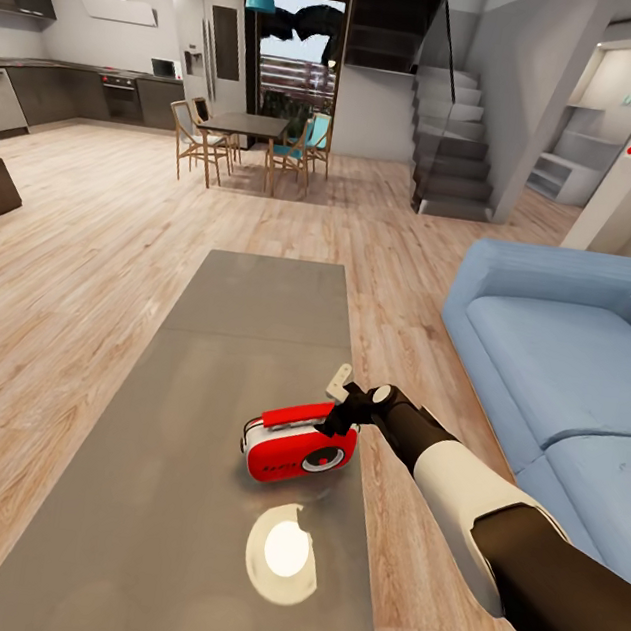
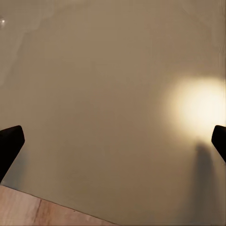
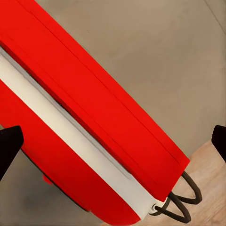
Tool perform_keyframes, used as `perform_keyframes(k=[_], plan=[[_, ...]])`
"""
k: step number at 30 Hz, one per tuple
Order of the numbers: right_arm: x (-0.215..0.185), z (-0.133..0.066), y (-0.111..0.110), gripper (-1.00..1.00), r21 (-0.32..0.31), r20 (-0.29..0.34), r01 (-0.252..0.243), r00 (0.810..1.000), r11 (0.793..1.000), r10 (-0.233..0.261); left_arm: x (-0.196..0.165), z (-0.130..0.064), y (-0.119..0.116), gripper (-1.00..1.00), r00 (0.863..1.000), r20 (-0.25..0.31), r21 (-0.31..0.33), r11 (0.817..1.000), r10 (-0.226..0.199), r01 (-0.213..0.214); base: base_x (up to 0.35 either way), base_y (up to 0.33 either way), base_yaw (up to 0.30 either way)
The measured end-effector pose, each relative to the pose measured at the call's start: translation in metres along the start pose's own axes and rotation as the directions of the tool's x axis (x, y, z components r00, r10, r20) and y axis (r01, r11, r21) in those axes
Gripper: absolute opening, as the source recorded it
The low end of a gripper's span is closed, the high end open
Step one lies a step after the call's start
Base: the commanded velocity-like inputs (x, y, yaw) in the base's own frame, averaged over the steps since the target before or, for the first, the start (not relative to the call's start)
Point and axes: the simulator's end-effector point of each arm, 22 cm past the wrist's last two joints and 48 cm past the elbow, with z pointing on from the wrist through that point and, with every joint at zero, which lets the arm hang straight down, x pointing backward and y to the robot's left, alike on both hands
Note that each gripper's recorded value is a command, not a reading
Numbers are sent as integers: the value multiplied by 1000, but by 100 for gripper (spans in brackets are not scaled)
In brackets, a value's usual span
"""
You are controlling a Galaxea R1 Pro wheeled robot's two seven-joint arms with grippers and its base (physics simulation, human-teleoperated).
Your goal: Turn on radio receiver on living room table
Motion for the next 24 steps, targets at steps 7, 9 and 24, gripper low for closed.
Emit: perform_keyframes(k=[7,9,24], plan=[[0,0,1,100,-2,0,0,1000,1000,0,0,0,0,100,1000,0,0,1000,-2,2,0,0,0],[0,0,1,100,-2,0,0,1000,1000,0,0,0,0,100,1000,0,0,1000,-4,4,0,0,0],[-4,6,16,100,-28,4,-18,1000,999,18,-14,2,-22,100,999,32,26,999,-22,21,0,0,0]])
